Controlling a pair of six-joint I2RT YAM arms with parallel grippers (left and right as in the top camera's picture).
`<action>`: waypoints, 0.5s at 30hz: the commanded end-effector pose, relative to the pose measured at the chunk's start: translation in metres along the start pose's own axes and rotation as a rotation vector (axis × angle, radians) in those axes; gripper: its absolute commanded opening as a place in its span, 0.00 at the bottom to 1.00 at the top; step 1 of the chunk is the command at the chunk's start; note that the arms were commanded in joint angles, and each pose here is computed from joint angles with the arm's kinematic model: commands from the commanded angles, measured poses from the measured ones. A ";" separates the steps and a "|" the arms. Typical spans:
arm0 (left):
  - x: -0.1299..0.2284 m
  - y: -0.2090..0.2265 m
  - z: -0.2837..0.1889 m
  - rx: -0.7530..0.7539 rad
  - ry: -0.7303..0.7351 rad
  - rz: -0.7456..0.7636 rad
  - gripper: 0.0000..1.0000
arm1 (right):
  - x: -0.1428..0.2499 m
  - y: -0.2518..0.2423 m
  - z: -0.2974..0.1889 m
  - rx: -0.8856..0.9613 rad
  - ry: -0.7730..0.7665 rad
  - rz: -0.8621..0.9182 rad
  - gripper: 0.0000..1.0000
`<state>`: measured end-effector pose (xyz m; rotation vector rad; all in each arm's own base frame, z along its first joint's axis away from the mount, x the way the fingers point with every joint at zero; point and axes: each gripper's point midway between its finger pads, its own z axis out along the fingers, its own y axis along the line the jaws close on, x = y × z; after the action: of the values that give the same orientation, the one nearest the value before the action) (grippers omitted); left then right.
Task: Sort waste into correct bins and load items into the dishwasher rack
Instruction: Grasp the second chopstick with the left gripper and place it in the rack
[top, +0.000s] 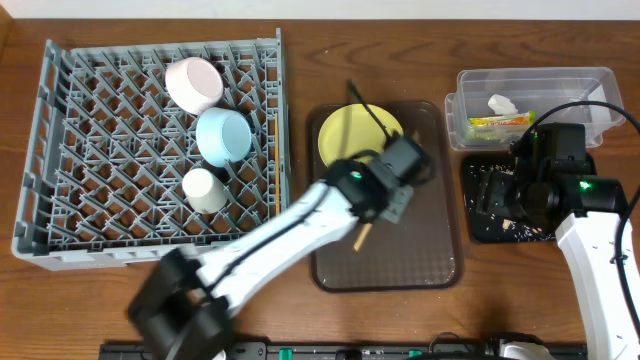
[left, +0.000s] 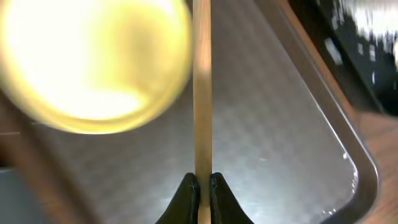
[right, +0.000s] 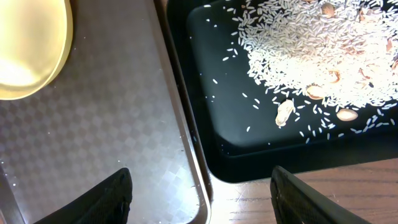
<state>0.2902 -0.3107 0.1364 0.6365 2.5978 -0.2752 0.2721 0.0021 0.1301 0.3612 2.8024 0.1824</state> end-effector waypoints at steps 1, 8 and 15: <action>-0.019 0.047 -0.022 -0.124 -0.070 -0.043 0.07 | -0.004 0.001 -0.006 -0.002 -0.024 -0.017 0.70; -0.027 0.152 -0.038 -0.277 -0.082 -0.224 0.07 | -0.004 0.001 -0.006 -0.002 -0.024 -0.017 0.70; -0.021 0.218 -0.044 -0.336 -0.079 -0.374 0.06 | -0.004 0.001 -0.006 -0.002 -0.025 -0.017 0.70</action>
<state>0.3870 -0.1353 0.1641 0.0642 2.5911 0.0103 0.2721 0.0021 0.1301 0.3612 2.8024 0.1824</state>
